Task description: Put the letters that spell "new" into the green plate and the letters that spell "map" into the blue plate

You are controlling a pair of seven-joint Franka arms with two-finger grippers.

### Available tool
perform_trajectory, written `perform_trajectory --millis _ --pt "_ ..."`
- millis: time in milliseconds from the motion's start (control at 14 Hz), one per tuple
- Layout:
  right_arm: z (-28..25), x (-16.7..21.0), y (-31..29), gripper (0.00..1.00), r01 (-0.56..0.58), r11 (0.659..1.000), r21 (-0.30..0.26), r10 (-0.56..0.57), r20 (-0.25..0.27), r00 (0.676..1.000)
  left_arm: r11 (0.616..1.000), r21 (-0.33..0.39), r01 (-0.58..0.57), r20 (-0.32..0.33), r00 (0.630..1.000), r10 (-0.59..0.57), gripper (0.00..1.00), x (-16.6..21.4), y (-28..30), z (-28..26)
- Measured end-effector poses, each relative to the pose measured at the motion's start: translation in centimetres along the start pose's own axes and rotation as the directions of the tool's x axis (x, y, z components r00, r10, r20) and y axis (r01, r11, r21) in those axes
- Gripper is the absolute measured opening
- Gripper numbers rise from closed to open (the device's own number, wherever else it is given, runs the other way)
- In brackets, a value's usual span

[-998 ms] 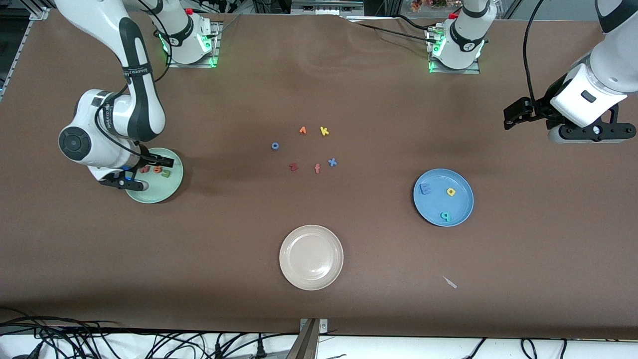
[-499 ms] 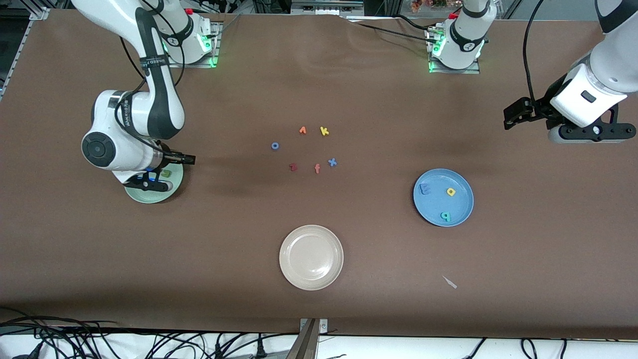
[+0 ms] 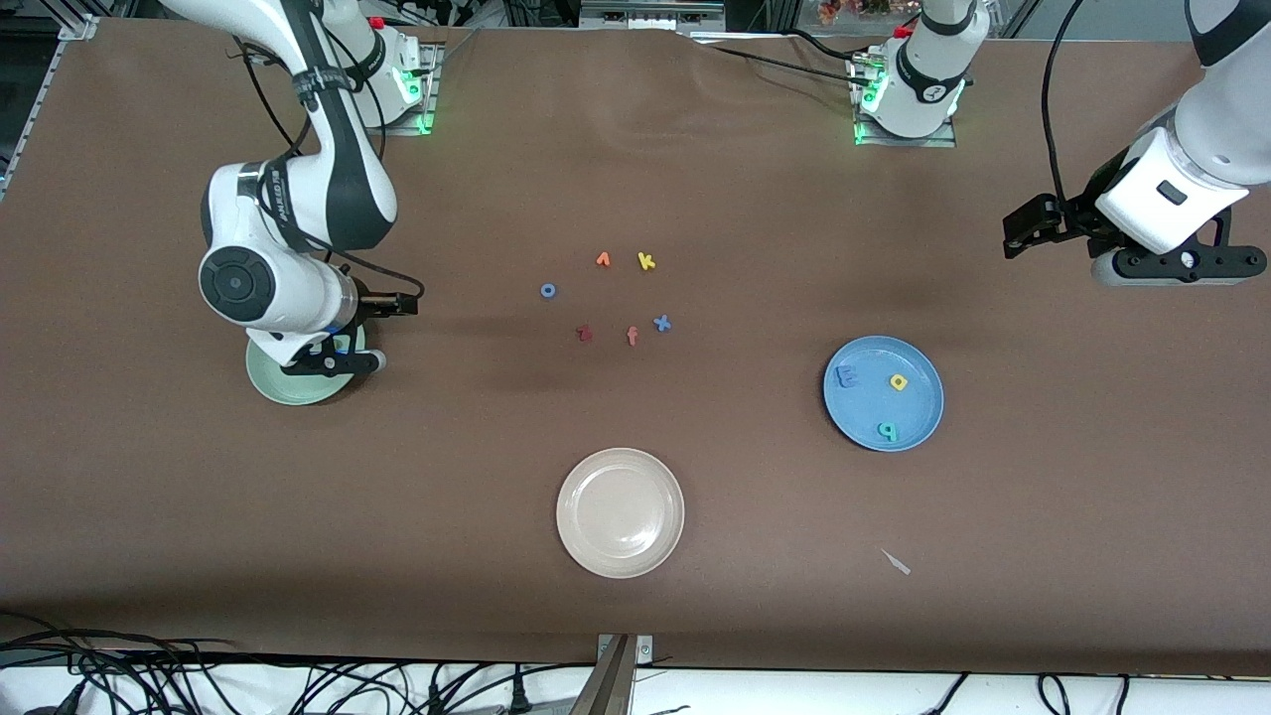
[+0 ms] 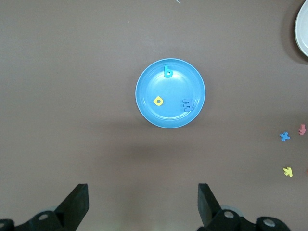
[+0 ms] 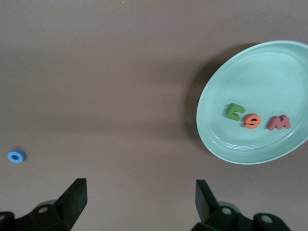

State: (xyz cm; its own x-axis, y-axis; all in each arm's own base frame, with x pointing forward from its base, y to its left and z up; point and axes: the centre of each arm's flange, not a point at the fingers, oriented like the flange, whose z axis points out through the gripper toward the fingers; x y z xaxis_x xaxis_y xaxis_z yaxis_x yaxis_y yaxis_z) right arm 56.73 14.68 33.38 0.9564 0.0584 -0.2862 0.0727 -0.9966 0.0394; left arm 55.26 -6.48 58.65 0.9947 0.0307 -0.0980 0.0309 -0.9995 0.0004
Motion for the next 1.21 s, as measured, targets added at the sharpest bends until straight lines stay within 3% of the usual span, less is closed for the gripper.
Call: perform_trajectory --millis 499,642,856,1212 --pt "-9.9 -4.4 5.4 1.0 0.068 0.996 -0.054 -0.074 -0.109 0.991 1.0 0.0 0.0 0.001 1.0 0.0 1.0 0.0 0.0 0.0" --pt "-13.4 -6.7 7.4 1.0 0.1 0.993 -0.064 -0.106 -0.097 0.99 1.0 0.0 0.0 0.001 1.0 0.0 1.0 0.0 0.0 0.0" --pt "-17.8 -9.5 10.6 1.0 0.063 0.997 -0.05 -0.066 -0.042 0.997 1.0 0.0 0.0 0.001 1.0 0.0 1.0 0.0 0.0 0.0" --pt "-21.8 -11.1 14.0 1.0 0.007 1.0 -0.03 -0.008 -0.048 0.999 1.0 0.0 0.0 0.001 1.0 0.0 1.0 0.0 0.0 0.0"
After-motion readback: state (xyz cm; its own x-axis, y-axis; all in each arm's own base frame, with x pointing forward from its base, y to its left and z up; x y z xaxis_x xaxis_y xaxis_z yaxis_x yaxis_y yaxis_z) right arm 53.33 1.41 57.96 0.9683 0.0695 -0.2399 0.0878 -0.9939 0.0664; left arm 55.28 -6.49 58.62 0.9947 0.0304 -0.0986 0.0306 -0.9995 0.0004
